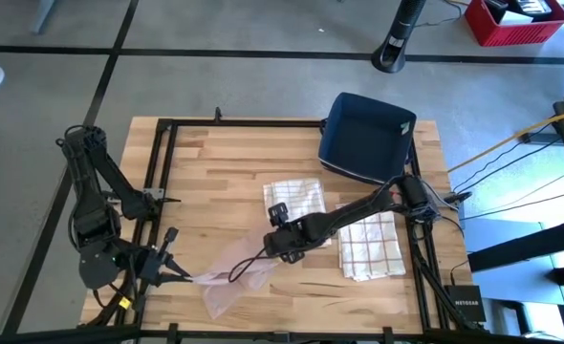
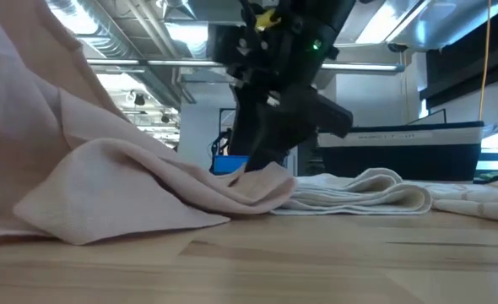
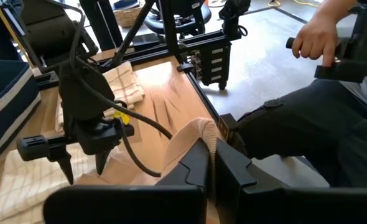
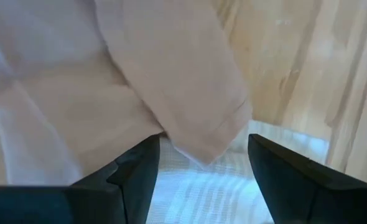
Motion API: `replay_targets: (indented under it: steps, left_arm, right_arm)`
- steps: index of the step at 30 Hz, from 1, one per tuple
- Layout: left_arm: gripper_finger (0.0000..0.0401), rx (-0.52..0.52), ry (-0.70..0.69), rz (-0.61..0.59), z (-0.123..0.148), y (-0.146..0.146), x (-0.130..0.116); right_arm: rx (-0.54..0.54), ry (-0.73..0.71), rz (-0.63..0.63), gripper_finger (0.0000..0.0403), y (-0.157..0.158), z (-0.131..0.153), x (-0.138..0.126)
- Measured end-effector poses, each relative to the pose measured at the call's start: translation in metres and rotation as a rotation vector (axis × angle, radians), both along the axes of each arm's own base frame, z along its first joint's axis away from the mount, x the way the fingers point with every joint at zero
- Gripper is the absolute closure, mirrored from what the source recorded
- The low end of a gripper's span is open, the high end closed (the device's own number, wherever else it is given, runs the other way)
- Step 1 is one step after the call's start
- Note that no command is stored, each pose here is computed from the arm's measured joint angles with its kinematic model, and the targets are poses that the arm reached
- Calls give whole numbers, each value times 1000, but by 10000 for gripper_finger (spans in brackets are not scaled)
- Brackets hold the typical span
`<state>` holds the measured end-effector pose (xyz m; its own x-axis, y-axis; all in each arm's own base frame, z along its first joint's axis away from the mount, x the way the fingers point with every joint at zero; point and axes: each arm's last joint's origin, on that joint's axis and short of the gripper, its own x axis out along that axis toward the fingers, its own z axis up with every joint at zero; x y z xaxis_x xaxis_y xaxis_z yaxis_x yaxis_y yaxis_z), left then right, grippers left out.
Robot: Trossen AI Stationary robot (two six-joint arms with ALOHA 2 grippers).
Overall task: Fold towel
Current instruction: Fold the light pink towel
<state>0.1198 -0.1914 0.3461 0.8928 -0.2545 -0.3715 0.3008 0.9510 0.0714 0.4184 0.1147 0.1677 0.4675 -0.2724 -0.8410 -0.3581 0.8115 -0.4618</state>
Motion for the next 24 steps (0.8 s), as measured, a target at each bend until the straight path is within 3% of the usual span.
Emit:
replay_targets:
  steps: [10,16,20,24]
  left_arm:
    - [399,-6,2,4,0,0,0]
    - [397,4,6,4,-1,1,0]
    - [399,7,12,7,-2,1,0]
    - [397,3,13,9,-2,1,0]
  right_arm:
    - [-71,24,88,249,1,-17,6]
    - [-93,0,70,320,2,-16,7]
    - [-67,-54,18,387,7,-5,4]
    - [-12,-134,-60,390,13,16,-2]
